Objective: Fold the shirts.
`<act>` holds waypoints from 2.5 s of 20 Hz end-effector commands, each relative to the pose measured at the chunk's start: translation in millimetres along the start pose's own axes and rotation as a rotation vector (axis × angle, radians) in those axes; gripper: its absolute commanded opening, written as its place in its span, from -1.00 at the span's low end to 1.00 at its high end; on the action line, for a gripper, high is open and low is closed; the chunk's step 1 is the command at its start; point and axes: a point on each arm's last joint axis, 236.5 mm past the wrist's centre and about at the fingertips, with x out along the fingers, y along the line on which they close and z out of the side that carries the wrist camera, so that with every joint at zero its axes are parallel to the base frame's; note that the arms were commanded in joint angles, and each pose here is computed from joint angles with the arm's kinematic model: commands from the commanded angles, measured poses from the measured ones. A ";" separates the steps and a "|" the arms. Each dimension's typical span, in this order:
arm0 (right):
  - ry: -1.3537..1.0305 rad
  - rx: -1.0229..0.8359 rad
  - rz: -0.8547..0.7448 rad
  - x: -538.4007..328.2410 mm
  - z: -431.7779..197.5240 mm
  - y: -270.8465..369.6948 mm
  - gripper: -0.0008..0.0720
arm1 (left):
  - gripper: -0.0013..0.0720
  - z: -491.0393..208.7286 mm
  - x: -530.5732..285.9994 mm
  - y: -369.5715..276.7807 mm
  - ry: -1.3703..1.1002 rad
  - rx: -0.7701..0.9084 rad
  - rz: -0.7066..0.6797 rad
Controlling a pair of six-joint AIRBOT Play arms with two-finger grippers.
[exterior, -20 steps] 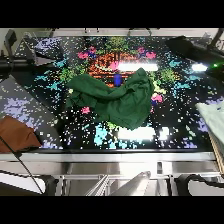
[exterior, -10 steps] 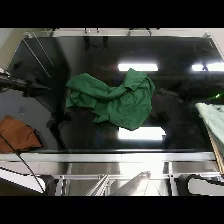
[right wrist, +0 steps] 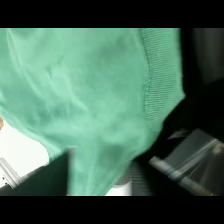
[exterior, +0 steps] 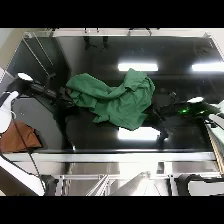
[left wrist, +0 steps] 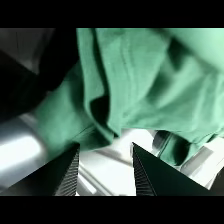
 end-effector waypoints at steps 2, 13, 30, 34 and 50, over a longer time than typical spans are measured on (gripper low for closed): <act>-0.018 0.002 0.047 8.2 4.6 10.8 -0.69 | -0.02 -8.4 26.1 11.5 0.067 -0.018 0.005; -0.218 -0.201 0.142 -96.5 44.4 85.1 -0.91 | -0.90 35.7 -53.4 -91.4 -0.257 0.204 -0.218; -0.156 -0.132 -0.069 -131.0 19.7 27.1 -0.03 | 0.37 -93.7 -34.1 -20.6 0.039 0.078 -0.061; -0.200 -0.079 -0.087 -149.1 26.2 10.3 0.30 | 0.91 -96.8 -48.6 44.4 0.082 -0.056 0.161; -0.141 0.074 -0.221 -155.7 17.7 -73.7 0.30 | -0.88 -90.5 57.3 -17.2 0.248 0.114 0.060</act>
